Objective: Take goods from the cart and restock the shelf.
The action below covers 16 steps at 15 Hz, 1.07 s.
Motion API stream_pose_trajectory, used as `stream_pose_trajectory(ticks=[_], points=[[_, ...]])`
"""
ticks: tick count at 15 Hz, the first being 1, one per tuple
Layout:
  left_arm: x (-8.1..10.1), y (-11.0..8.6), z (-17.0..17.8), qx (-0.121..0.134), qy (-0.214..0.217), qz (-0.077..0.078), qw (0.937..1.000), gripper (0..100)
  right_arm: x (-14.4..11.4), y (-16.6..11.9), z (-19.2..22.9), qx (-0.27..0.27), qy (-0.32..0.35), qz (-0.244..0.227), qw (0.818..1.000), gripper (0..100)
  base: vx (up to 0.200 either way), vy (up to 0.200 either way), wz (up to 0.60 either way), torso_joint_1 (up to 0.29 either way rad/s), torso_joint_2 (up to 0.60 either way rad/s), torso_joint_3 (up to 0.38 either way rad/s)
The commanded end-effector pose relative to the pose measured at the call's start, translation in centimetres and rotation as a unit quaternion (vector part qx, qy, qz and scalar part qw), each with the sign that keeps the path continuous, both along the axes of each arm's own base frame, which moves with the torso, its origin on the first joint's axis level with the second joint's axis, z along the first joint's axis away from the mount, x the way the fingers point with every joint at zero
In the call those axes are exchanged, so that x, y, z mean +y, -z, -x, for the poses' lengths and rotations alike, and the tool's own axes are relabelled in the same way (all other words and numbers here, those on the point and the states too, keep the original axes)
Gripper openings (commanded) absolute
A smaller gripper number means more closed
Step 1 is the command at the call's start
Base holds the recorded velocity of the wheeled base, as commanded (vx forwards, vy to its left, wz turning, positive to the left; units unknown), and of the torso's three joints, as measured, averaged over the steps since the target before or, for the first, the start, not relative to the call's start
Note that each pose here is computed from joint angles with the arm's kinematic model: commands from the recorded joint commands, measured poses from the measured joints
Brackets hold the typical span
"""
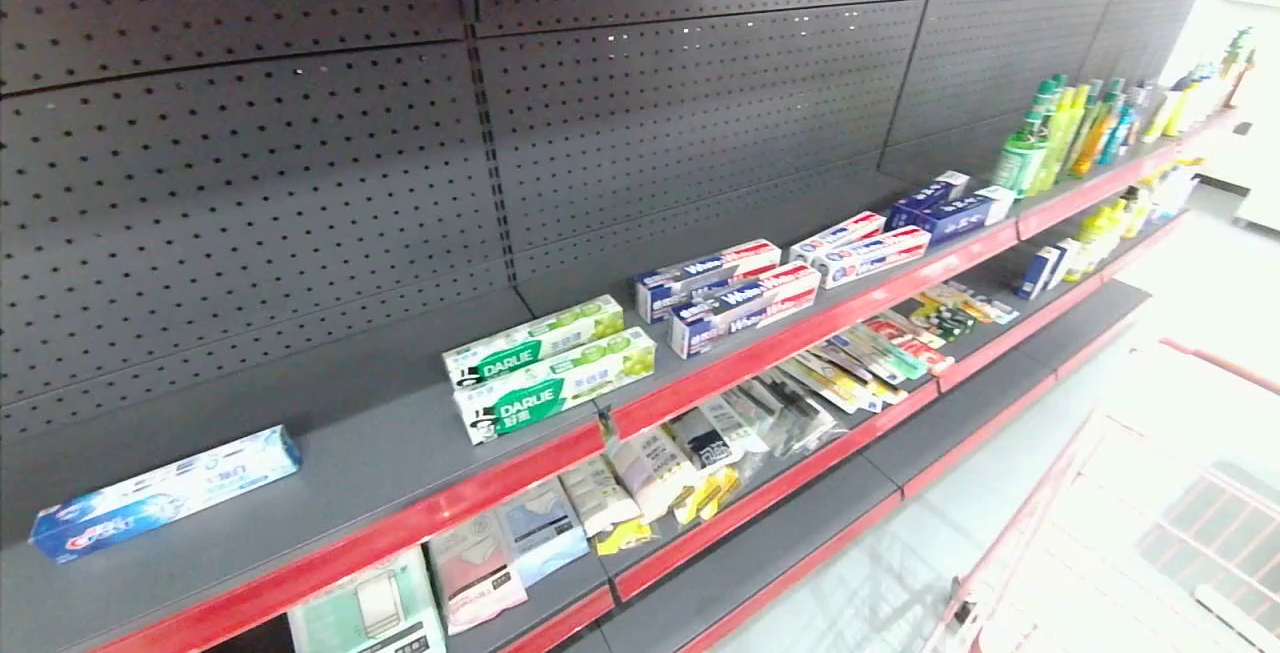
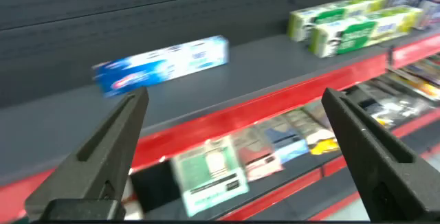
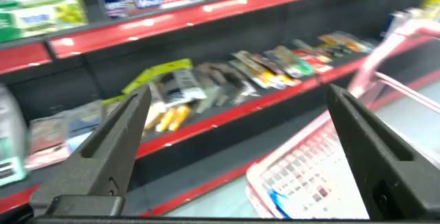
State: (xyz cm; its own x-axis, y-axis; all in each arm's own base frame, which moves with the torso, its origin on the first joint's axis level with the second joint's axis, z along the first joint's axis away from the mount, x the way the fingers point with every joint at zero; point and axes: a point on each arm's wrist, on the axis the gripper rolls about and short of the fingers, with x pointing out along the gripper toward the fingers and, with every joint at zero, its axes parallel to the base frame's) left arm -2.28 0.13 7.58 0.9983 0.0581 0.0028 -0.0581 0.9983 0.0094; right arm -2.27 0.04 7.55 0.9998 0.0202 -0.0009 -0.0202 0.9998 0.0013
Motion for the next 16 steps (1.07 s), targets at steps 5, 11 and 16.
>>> stream_pose_trajectory(ticks=[5,11,16], points=[[0.0,0.0,0.0,0.0,0.0,0.001,1.0,100,0.0,0.0,-0.01,0.0,-0.001,0.0,1.0,100,0.0,0.0,-0.6,0.001,0.0,-0.001],[0.0,0.0,0.0,0.0,0.0,0.001,1.0,100,0.0,0.0,-0.01,0.0,-0.001,0.0,1.0,100,0.0,0.0,-0.6,0.002,0.0,0.0],[0.0,0.0,0.0,0.0,0.0,0.001,1.0,100,-0.01,-0.05,-0.18,0.012,0.0,0.002,1.0,100,0.0,0.0,-0.12,0.0,0.0,0.0]])
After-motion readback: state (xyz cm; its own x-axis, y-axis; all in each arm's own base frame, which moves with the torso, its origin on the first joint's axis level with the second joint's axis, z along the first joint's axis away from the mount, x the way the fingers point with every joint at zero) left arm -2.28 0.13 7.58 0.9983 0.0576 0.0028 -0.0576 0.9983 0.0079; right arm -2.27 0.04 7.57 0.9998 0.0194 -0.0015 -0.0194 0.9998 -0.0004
